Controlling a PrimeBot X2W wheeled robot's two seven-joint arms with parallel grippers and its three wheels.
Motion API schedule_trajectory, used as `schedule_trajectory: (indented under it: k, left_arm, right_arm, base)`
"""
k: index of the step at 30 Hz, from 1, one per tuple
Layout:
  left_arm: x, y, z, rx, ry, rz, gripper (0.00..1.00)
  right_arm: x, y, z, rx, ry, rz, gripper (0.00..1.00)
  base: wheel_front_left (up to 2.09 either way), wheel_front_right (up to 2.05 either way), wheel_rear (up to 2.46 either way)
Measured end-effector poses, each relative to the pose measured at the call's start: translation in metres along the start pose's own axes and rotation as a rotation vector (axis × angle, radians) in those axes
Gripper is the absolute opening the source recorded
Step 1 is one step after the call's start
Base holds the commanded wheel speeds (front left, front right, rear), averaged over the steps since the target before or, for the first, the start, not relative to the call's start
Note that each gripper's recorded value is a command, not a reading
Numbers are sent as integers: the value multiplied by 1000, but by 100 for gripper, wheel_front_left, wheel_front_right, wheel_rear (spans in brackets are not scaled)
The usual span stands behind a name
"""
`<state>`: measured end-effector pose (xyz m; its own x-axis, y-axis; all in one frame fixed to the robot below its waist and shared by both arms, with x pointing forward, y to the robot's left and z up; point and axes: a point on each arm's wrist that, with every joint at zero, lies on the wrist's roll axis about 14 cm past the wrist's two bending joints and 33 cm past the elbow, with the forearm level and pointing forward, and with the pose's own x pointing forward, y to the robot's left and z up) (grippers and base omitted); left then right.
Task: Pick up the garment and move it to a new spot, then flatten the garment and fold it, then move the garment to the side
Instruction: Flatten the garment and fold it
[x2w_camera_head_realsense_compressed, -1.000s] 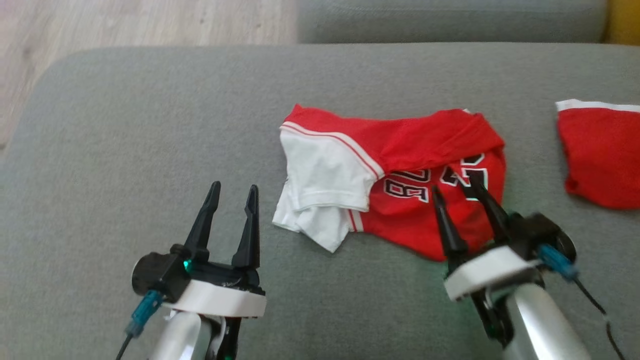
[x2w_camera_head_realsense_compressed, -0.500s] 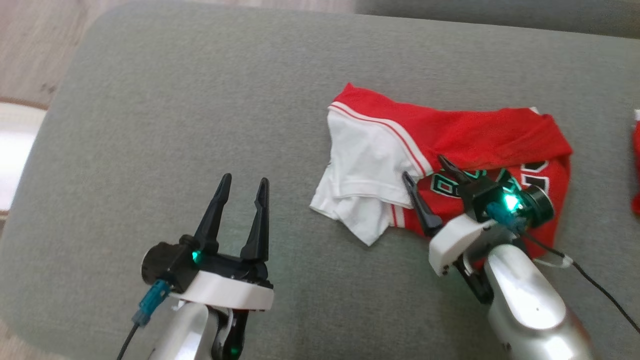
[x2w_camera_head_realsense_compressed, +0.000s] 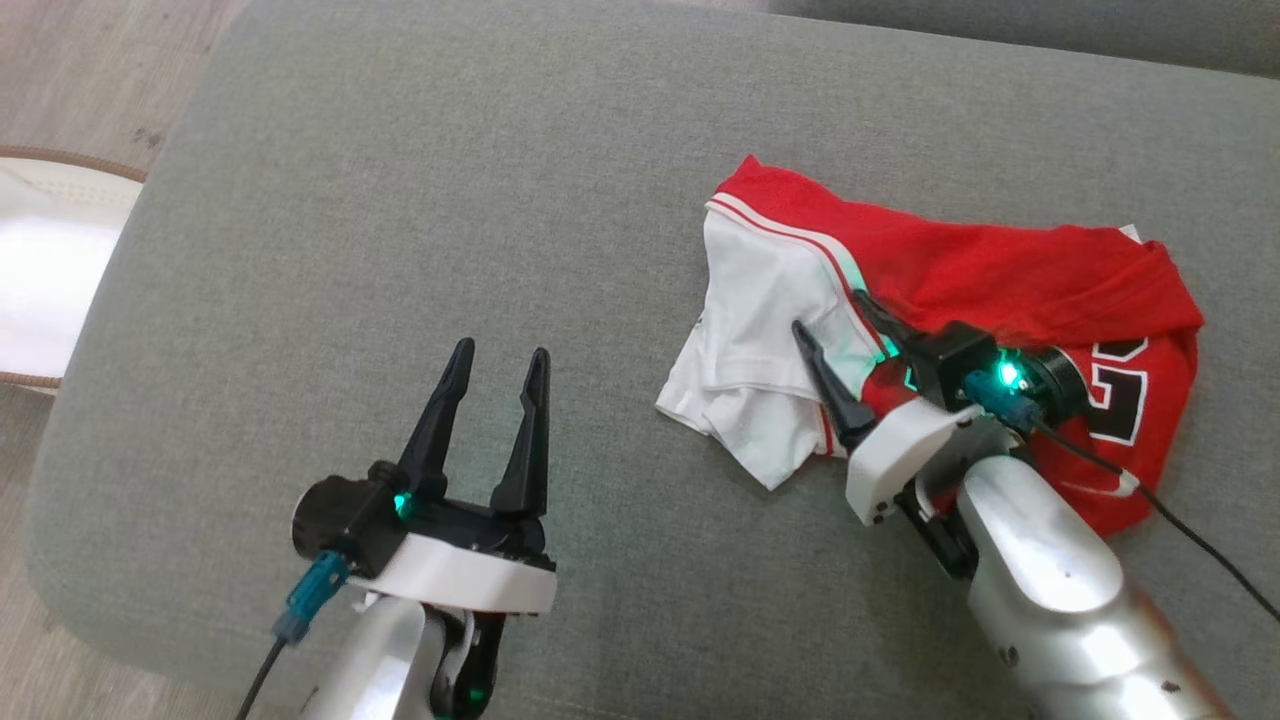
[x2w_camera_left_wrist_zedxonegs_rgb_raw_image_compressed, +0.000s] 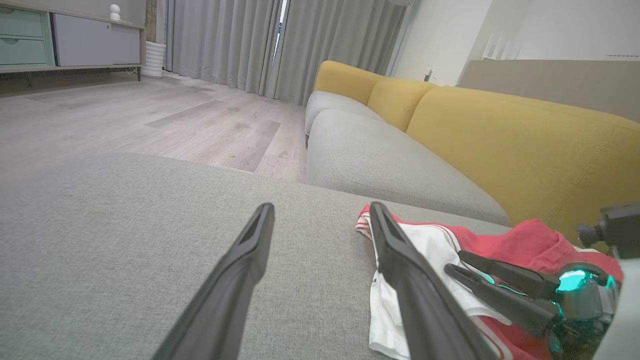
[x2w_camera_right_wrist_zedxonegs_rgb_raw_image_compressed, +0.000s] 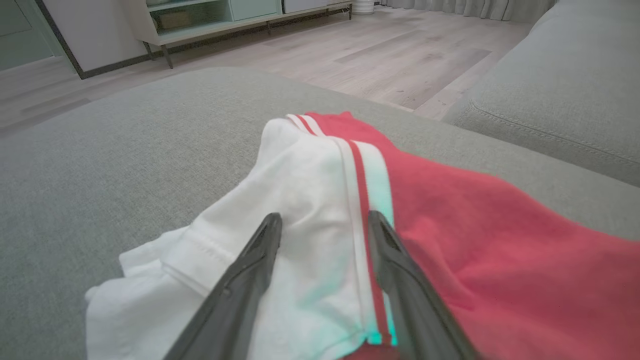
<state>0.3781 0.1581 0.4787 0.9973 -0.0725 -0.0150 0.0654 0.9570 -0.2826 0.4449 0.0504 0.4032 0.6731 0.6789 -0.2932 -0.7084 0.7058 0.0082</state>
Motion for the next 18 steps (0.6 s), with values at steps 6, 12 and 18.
schedule_trajectory:
  k: [6, 12, 18]
  left_arm:
    - [-1, -1, 1, 0, -3, -2, 100]
    - [-1, -4, 4, 0, -12, -11, 100]
    - [-2, -5, 5, 0, -14, -14, 100]
  right_arm:
    - [2, 2, 10, -5, -31, 12, 0]
    - [-1, 1, 20, -12, -71, 10, 0]
    - [6, -15, 54, -53, -145, -5, 0]
  base:
    - [0, 0, 0]
    - [0, 0, 0]
    - [0, 0, 0]
